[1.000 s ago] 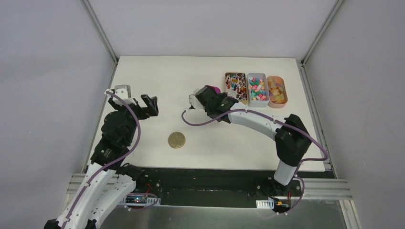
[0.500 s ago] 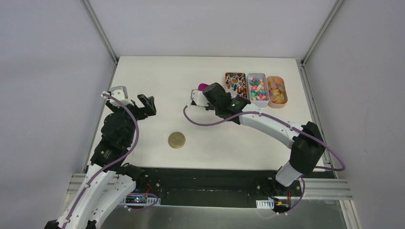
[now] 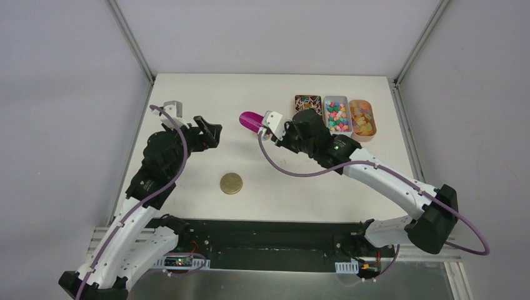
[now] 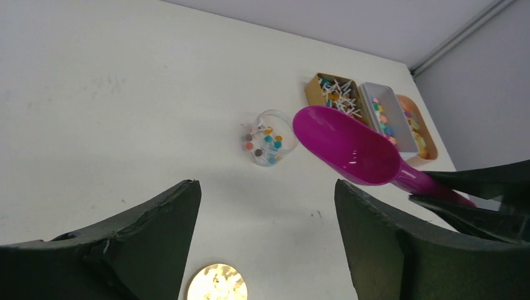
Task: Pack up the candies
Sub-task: Place the fake candies in the packing bottle, then adjust the spatula, then scoop the fake candies from the storage box.
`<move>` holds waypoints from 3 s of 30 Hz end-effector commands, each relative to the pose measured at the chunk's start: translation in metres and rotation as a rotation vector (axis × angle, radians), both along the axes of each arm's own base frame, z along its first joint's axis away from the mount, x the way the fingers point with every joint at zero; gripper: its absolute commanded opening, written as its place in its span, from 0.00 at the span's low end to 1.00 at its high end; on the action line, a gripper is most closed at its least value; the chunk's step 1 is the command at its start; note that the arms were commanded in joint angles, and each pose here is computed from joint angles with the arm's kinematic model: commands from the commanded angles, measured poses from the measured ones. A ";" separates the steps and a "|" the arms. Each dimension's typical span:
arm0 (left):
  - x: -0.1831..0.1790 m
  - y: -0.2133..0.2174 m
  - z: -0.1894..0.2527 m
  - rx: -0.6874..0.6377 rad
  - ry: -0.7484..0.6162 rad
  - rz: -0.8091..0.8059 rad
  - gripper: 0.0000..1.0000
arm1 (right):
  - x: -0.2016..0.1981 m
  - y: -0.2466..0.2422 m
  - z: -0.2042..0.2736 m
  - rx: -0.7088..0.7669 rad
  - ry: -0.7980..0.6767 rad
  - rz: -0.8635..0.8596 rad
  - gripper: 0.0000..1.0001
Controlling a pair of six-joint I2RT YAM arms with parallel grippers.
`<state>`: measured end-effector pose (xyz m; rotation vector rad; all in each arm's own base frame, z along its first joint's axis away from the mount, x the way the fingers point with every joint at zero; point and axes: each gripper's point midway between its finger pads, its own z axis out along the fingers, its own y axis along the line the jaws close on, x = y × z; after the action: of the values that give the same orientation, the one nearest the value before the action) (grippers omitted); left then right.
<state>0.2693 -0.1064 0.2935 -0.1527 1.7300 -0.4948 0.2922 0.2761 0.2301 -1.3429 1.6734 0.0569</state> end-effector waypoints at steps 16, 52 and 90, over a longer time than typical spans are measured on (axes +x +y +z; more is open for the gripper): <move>0.021 -0.073 -0.005 -0.162 0.154 -0.274 0.61 | -0.061 0.023 0.060 0.425 0.087 0.172 0.00; 0.022 -0.045 -0.016 0.036 0.092 -0.199 0.89 | -0.003 -0.050 0.078 0.466 0.025 -0.230 0.00; 0.002 0.012 -0.009 0.221 -0.072 -0.019 0.99 | 0.122 -0.119 -0.067 -0.015 0.295 -0.897 0.00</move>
<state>0.2684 -0.0995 0.2778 0.0465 1.7434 -0.3419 0.4026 0.1582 0.1582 -0.5591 2.4057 -0.2654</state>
